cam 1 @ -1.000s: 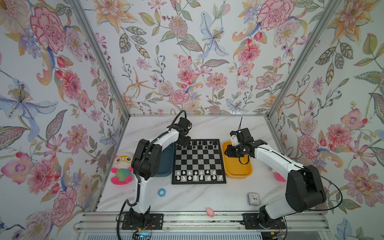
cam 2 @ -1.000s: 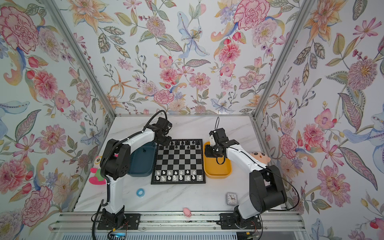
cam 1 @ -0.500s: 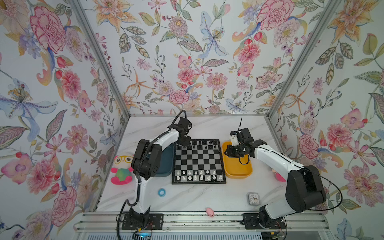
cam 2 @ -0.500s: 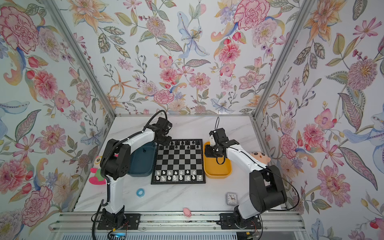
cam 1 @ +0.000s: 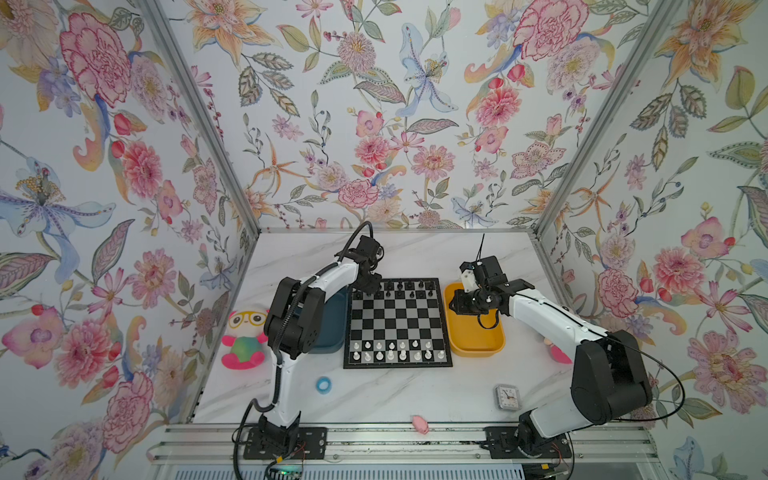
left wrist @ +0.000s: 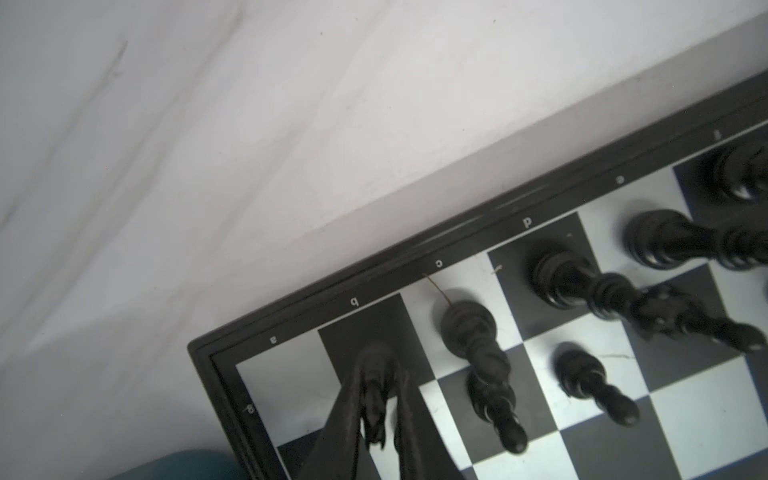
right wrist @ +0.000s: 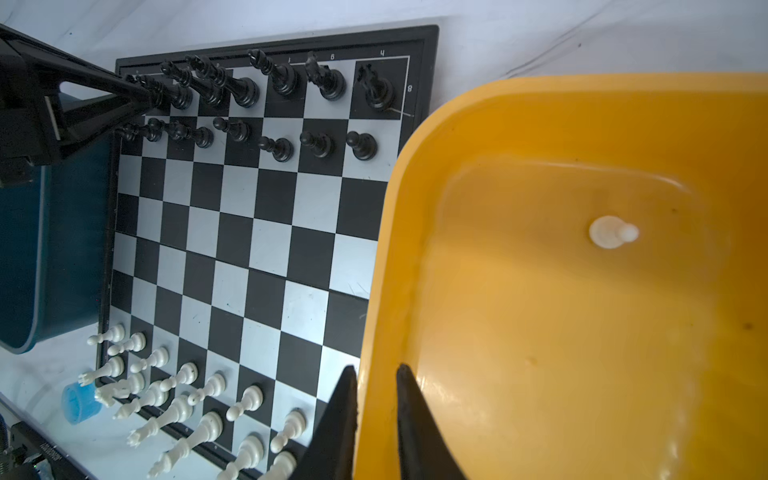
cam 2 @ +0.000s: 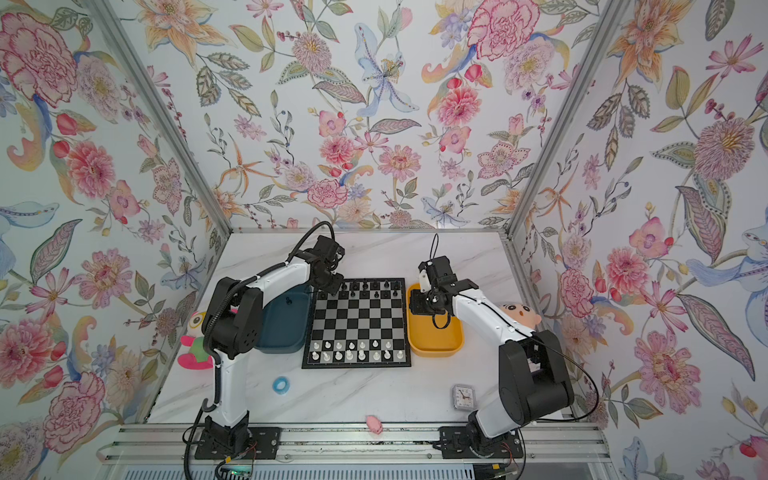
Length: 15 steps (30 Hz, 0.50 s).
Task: Set up the chess pieces on the board
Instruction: 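Lower the black rook onto the far row corner square with the left gripper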
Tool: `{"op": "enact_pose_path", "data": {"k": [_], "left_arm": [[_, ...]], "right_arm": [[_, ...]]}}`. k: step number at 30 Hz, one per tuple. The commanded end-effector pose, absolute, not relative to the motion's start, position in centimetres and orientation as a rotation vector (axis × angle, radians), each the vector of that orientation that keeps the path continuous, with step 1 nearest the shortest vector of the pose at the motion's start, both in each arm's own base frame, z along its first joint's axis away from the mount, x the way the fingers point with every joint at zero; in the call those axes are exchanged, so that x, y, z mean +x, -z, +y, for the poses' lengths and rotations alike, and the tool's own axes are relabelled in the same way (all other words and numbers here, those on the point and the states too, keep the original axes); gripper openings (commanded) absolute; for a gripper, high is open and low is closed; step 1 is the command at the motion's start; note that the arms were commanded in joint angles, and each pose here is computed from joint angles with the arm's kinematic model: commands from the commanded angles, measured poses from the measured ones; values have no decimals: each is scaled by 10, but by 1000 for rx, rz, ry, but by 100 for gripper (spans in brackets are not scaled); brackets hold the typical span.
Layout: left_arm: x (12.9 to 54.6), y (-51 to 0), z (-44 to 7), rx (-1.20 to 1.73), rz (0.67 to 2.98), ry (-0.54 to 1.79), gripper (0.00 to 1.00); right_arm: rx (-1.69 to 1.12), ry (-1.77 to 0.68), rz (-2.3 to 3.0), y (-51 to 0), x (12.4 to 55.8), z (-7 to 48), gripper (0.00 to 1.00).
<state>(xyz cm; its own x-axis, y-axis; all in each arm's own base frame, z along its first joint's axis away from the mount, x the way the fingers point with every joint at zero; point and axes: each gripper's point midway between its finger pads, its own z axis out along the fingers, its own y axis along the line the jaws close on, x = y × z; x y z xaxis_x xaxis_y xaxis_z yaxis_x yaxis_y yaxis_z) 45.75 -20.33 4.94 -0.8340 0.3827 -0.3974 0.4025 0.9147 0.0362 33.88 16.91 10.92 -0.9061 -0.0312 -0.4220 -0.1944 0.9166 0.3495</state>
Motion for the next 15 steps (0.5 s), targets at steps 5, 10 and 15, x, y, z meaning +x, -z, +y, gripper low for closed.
{"op": "enact_pose_path", "data": {"k": [5,10,15], "left_arm": [[456,-47,-198,558,2700,70,23],[458,-54,-198,553,2688,61,25],[460,-66,-198,543,2664,61,25]], "right_arm": [[-148,-550,2660,-107,340,169,20],[-148,-551,2658,-108,340,169,20],[-146,-547,2657,-108,339,168,20]]}}
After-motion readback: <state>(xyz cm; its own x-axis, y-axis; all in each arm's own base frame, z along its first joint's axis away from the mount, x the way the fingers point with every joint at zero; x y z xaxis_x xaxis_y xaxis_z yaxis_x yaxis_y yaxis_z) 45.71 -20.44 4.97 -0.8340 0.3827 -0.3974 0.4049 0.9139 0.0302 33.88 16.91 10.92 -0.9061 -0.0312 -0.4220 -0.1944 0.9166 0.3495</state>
